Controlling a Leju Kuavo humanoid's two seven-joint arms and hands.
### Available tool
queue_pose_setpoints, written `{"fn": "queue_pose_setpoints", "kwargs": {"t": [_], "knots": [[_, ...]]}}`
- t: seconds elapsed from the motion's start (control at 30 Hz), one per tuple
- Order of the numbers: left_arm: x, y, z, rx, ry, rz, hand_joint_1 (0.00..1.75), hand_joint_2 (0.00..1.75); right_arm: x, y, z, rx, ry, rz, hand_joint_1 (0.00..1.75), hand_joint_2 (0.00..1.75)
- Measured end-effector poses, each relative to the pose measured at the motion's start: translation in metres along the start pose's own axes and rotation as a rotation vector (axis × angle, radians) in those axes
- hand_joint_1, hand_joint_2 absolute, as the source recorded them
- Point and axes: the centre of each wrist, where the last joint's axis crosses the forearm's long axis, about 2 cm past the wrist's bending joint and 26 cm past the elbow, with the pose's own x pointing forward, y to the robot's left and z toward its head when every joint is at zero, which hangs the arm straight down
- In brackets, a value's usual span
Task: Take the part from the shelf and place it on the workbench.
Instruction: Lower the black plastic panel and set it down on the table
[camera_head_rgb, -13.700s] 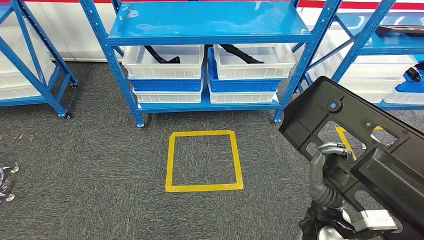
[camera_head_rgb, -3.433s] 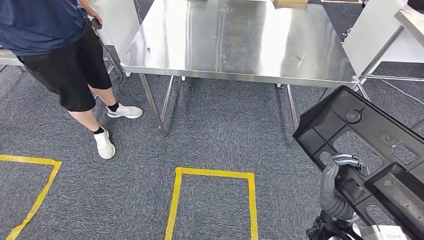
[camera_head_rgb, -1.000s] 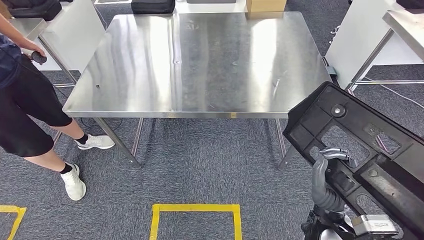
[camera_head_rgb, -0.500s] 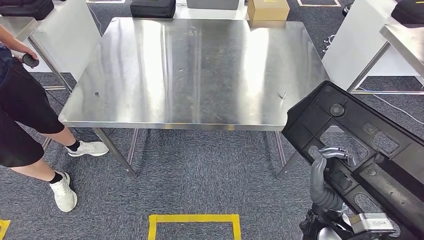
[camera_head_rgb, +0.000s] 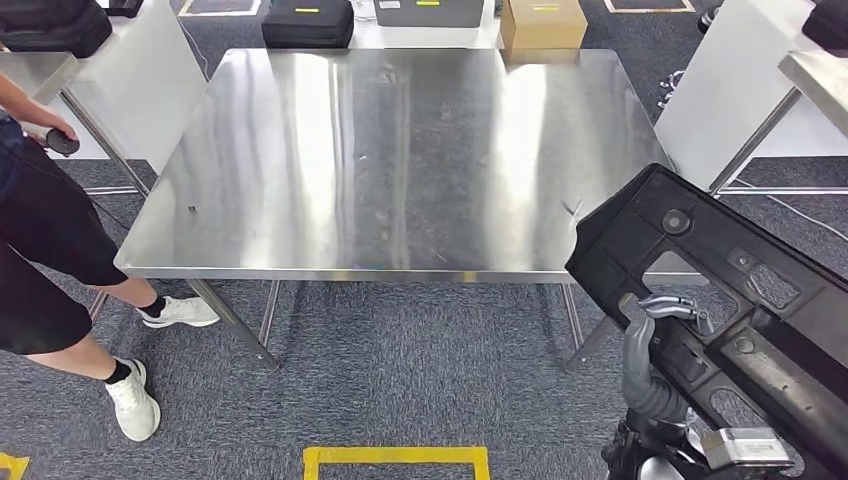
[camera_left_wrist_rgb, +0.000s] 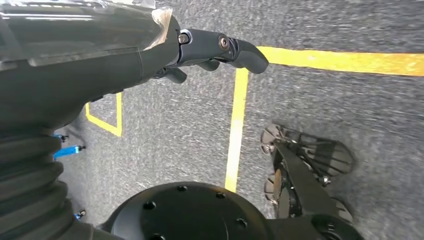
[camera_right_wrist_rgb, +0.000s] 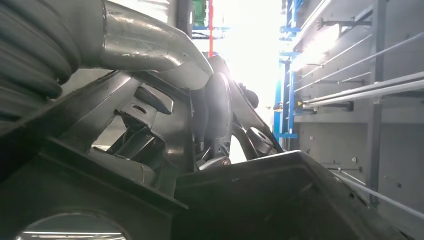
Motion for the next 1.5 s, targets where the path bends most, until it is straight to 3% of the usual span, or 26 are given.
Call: {"fn": "queue_pose_setpoints", "kwargs": {"t": [1.5], "knots": [[-0.001,0.000,0.000,0.000,0.003,0.003,0.00,1.75,0.011,0.007,-0.003,0.029,0.008,0.006,1.75,1.75]]}}
